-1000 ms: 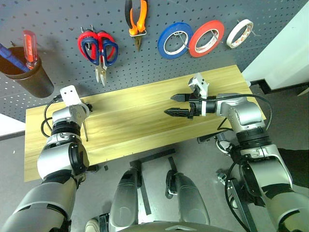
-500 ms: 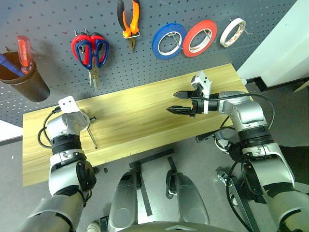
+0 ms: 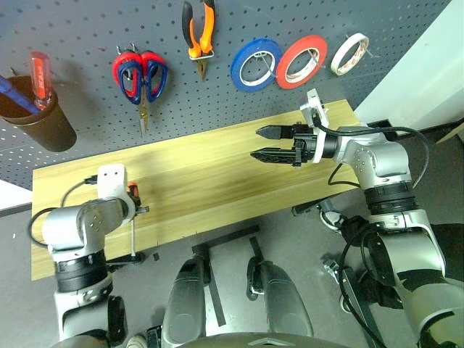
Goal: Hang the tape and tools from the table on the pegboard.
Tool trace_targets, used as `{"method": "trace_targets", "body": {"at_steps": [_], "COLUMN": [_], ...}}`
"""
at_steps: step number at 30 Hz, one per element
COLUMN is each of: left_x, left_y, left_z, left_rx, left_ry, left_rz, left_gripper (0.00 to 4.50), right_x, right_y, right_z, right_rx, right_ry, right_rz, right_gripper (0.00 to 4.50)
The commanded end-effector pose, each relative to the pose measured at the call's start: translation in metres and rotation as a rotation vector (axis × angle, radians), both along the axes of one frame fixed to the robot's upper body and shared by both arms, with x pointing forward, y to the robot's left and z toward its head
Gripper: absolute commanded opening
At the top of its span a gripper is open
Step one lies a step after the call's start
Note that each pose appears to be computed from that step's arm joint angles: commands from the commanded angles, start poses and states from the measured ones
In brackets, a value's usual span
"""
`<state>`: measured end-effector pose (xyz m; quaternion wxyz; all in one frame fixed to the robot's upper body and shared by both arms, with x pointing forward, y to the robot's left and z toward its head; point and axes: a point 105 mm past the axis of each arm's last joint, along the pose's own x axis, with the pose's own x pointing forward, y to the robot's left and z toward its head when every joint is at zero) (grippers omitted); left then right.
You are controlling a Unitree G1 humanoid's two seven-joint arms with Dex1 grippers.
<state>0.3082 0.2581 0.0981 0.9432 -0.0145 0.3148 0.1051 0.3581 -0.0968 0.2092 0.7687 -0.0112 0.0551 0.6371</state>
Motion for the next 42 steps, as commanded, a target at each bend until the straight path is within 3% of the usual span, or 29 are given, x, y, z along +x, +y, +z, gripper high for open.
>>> {"method": "trace_targets", "body": {"at_steps": [1,6,8,12,19,25,33,37,42], "left_x": [-0.009,-0.031,-0.040,-0.046,-0.035,-0.029,-0.022,-0.014,0.001], "left_y": [-0.004,-0.013,-0.011,-0.013,-0.019,-0.019,-0.035,-0.026,-0.007], "left_z": [0.024,0.035,0.040,0.063,0.132,0.183,0.230,0.258,0.271], "left_rx": [0.074,0.106,0.198,0.254,0.412,0.430,0.363,0.409,0.431], "left_ry": [-0.143,-0.233,-0.248,-0.383,-0.711,-0.930,-1.117,-1.190,-1.247], "left_rz": [-0.045,-0.107,-0.135,-0.106,-0.117,-0.083,-0.113,-0.100,-0.107], "left_gripper": [0.92,0.92,0.92,0.92,0.92,0.92,0.92,0.92,0.92], "right_x": [-0.009,-0.011,-0.009,-0.008,-0.005,-0.006,-0.007,-0.005,-0.004], "right_y": [0.007,0.019,0.024,0.031,0.039,0.043,0.045,0.045,0.045], "right_z": [0.025,0.037,0.039,0.046,0.057,0.066,0.072,0.074,0.074], "right_rx": [0.045,0.068,0.067,0.086,0.138,0.163,0.178,0.188,0.208], "right_ry": [-0.121,-0.195,-0.219,-0.246,-0.244,-0.249,-0.261,-0.271,-0.272], "right_rz": [0.100,0.175,0.188,0.220,0.250,0.287,0.303,0.291,0.266], "right_gripper": [4.50,4.50,4.50,4.50,4.50,4.50,4.50,4.50,4.50]}}
